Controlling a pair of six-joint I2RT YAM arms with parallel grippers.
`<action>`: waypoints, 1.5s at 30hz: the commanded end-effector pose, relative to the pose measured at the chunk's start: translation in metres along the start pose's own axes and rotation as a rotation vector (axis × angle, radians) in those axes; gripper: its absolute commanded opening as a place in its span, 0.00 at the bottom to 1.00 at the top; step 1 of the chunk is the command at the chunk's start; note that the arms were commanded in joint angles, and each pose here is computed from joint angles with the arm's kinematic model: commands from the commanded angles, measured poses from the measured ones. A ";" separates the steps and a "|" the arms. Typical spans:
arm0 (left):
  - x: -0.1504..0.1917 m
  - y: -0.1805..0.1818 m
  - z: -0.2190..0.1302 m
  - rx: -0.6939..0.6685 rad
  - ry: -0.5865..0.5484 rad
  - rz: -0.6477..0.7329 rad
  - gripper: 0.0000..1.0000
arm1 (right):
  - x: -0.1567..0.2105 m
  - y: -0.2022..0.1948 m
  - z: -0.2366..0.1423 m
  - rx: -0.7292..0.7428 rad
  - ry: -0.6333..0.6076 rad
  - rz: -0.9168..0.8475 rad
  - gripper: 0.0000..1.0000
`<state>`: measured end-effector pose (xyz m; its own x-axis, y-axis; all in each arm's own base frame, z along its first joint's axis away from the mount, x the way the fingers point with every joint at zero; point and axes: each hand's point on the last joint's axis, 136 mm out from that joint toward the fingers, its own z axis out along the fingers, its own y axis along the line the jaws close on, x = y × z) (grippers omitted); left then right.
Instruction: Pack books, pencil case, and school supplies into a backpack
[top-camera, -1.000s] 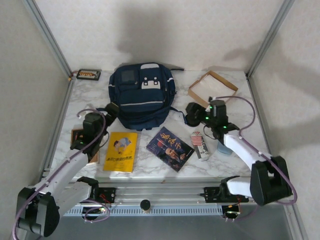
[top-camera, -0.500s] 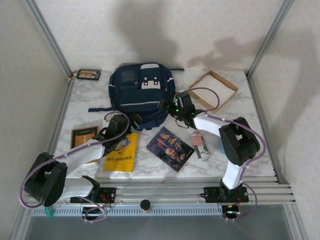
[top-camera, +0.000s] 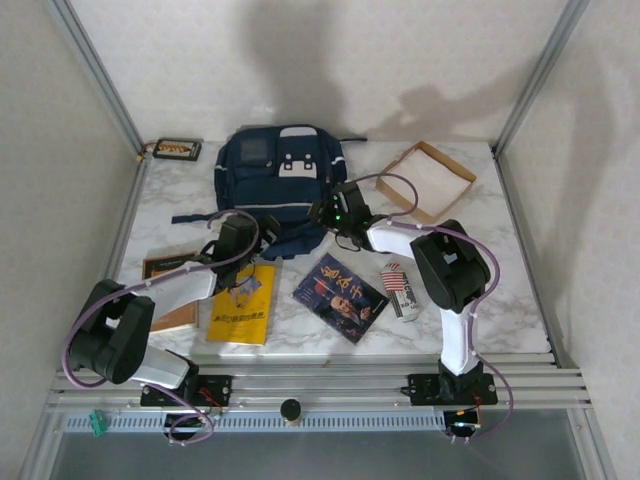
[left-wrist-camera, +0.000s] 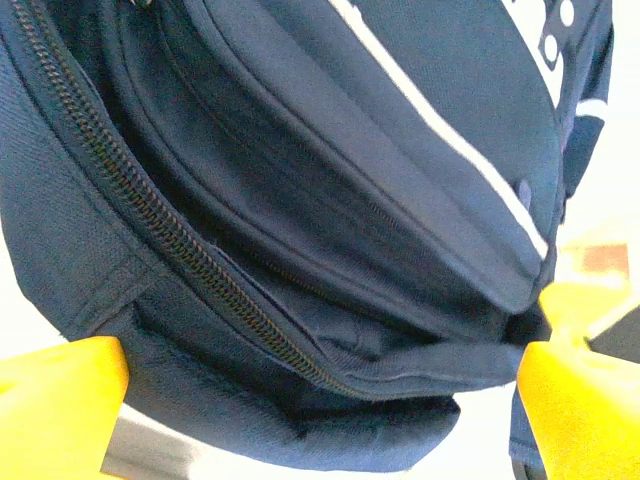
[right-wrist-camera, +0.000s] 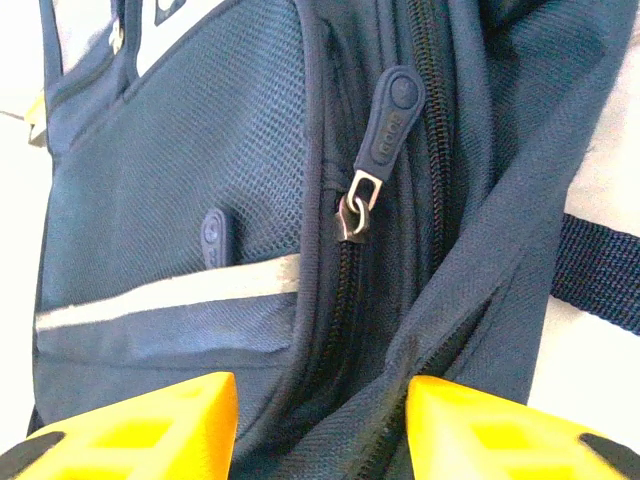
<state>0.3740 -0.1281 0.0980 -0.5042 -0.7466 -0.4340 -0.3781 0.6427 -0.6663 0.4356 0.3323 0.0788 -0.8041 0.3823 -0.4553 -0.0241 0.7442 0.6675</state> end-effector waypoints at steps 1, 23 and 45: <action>-0.025 0.016 -0.007 -0.025 -0.027 -0.006 0.99 | 0.014 0.044 0.011 -0.093 -0.003 -0.010 0.43; -0.011 -0.027 -0.042 0.044 0.063 0.061 0.99 | -0.038 0.006 -0.001 -0.053 0.053 -0.030 0.73; 0.043 -0.036 0.003 0.015 0.118 0.133 0.94 | -0.071 -0.002 0.090 -0.075 0.059 -0.071 0.56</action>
<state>0.3563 -0.1818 0.0945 -0.6664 -0.6216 -0.4117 -0.3031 0.7304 -0.6122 0.5421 0.3535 0.0654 -0.8279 0.3142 -0.4646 -0.1184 0.7118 0.6923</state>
